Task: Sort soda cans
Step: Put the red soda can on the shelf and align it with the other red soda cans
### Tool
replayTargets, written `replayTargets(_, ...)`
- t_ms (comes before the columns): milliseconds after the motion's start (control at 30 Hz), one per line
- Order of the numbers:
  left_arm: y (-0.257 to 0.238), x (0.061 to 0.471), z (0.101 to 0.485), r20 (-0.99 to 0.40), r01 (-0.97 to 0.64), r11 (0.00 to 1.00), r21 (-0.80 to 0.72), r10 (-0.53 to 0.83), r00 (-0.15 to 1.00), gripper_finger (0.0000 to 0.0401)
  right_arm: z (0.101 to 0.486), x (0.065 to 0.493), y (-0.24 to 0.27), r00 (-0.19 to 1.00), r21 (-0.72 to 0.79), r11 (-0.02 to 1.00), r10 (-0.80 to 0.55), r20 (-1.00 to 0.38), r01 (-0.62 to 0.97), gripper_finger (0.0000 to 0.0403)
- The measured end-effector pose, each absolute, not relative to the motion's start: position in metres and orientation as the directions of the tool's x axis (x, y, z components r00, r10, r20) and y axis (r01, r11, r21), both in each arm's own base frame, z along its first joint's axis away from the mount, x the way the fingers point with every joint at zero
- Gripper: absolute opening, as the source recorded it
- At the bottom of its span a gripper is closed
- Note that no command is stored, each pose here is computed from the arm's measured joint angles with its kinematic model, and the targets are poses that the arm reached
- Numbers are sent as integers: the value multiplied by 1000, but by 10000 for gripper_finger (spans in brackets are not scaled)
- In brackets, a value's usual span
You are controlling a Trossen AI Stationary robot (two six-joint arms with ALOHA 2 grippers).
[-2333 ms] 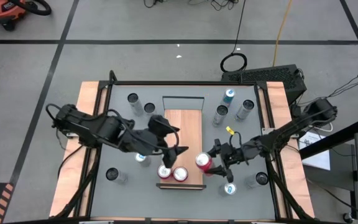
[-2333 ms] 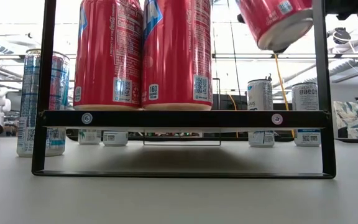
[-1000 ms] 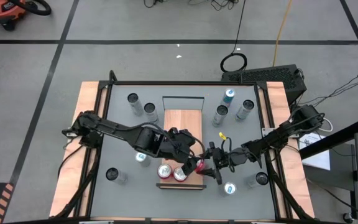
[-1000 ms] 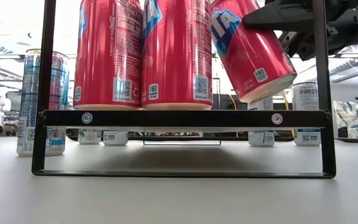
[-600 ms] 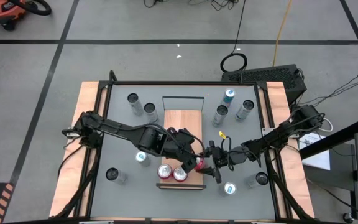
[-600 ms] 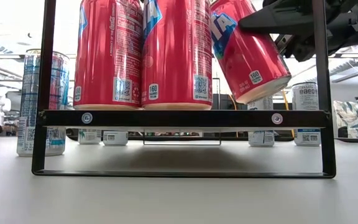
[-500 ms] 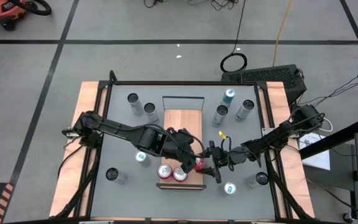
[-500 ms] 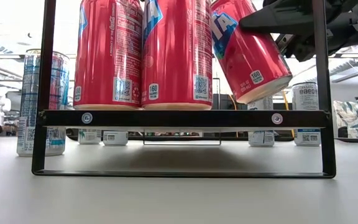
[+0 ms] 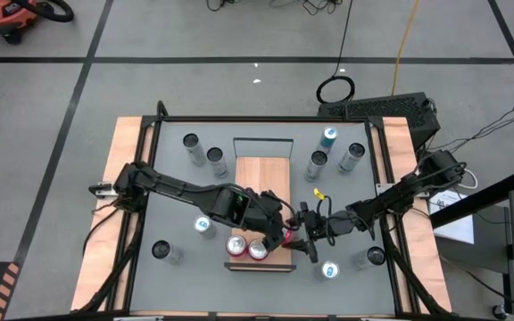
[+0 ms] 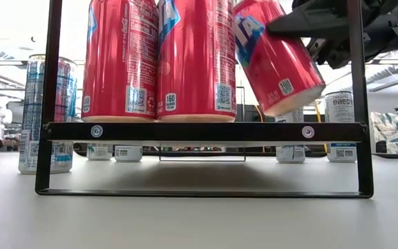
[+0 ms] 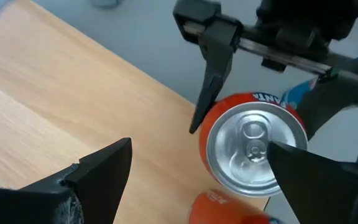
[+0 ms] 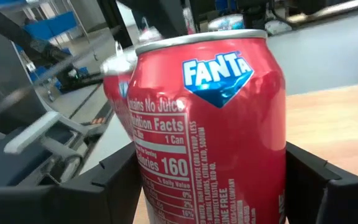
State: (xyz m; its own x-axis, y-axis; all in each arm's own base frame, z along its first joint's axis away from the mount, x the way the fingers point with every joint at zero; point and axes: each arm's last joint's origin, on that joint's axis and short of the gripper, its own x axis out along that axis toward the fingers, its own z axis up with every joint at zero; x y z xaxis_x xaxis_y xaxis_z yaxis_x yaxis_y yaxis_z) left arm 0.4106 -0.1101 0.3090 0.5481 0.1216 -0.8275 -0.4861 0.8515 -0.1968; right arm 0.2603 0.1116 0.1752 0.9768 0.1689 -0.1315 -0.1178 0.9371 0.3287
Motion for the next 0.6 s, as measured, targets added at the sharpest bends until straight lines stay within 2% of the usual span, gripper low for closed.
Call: replayTargets(600, -114, 418, 304, -818, -475, 844, -249, 80, 570, 379, 174, 260, 112, 975, 316, 941, 170, -140, -119, 283)
